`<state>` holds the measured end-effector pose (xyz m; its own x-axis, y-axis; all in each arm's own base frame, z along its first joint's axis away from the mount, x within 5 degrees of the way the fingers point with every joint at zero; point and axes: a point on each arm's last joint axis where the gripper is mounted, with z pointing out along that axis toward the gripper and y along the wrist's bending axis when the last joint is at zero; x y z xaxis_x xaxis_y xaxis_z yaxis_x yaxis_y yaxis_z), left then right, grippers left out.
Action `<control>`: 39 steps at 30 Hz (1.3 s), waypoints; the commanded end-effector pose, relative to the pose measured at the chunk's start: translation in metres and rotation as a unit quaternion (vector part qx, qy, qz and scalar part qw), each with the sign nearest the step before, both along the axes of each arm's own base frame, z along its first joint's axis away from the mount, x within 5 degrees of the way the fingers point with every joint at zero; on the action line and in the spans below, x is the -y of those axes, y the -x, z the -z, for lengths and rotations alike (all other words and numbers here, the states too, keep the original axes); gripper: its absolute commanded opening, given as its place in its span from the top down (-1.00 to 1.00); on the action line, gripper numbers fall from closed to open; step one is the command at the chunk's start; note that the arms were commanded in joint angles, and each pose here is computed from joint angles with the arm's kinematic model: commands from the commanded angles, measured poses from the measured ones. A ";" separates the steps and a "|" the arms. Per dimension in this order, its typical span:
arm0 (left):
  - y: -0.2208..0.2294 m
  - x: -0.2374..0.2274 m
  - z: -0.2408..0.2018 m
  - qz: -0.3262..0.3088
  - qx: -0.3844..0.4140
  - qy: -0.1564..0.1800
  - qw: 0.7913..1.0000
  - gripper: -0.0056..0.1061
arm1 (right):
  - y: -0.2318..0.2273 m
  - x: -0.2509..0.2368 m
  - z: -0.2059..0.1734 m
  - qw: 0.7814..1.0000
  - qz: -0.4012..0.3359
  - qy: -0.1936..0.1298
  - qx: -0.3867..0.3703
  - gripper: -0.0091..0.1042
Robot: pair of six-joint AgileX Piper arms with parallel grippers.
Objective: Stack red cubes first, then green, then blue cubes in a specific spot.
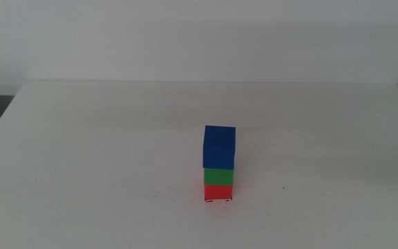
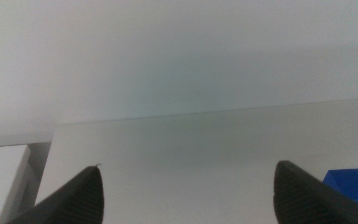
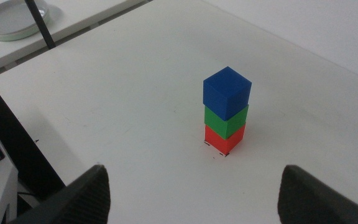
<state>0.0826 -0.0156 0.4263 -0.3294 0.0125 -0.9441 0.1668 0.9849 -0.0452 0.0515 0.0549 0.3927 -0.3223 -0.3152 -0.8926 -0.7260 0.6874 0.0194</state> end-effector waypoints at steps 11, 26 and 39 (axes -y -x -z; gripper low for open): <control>0.026 -0.004 0.061 -0.015 0.082 0.013 0.996 -0.78 | -0.010 0.001 0.072 0.994 0.063 -0.081 0.039 -0.72; 0.039 -0.009 0.184 -0.034 0.124 0.012 0.992 -0.78 | 0.000 0.047 0.158 0.926 0.340 -0.107 0.125 -0.72; 0.027 -0.010 0.228 -0.046 0.128 0.015 0.991 -0.78 | -0.004 0.053 0.197 0.907 0.386 -0.100 0.140 -0.72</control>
